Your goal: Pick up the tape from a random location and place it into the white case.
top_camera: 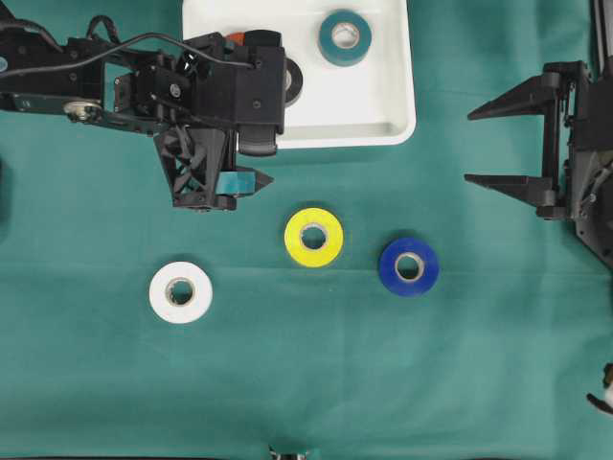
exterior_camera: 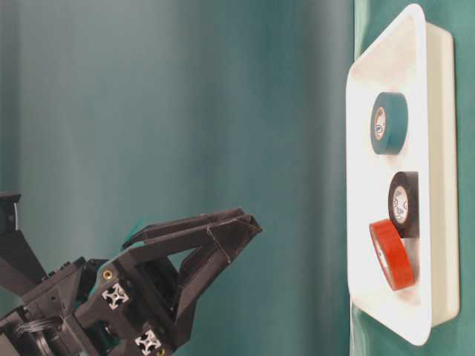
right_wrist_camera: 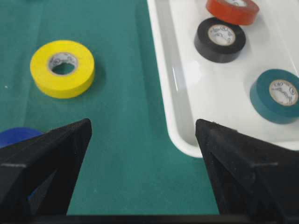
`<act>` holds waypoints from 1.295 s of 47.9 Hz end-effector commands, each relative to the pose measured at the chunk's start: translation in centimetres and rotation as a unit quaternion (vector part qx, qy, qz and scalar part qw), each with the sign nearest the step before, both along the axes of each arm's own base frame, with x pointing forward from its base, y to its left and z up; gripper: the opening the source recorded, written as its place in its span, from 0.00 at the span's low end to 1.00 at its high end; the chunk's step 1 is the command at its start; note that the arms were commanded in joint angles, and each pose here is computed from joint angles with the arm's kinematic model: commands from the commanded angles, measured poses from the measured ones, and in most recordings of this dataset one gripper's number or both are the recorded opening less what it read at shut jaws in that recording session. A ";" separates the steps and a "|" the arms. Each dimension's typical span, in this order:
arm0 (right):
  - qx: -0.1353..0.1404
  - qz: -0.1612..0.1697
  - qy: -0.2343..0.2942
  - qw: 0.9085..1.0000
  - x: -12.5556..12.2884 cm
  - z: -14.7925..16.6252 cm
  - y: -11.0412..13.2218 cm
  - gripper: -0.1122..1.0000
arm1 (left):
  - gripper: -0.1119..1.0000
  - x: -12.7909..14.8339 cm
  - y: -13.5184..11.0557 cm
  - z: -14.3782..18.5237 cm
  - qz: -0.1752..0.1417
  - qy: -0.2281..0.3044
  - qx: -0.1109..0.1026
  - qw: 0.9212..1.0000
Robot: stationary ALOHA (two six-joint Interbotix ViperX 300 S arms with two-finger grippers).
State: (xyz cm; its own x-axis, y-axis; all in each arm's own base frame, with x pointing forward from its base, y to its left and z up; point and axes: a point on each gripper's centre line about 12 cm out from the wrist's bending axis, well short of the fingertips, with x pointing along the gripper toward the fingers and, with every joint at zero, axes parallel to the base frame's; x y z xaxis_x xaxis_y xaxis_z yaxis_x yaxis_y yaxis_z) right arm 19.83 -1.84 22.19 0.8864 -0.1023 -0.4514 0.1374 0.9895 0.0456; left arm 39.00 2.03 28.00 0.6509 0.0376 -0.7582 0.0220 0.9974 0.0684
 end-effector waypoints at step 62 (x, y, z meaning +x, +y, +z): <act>-0.007 0.001 -0.035 0.999 0.7 2.4 -0.1 0.91 | 0.98 -12.2 -0.1 5.6 0.012 -0.231 0.009 0.973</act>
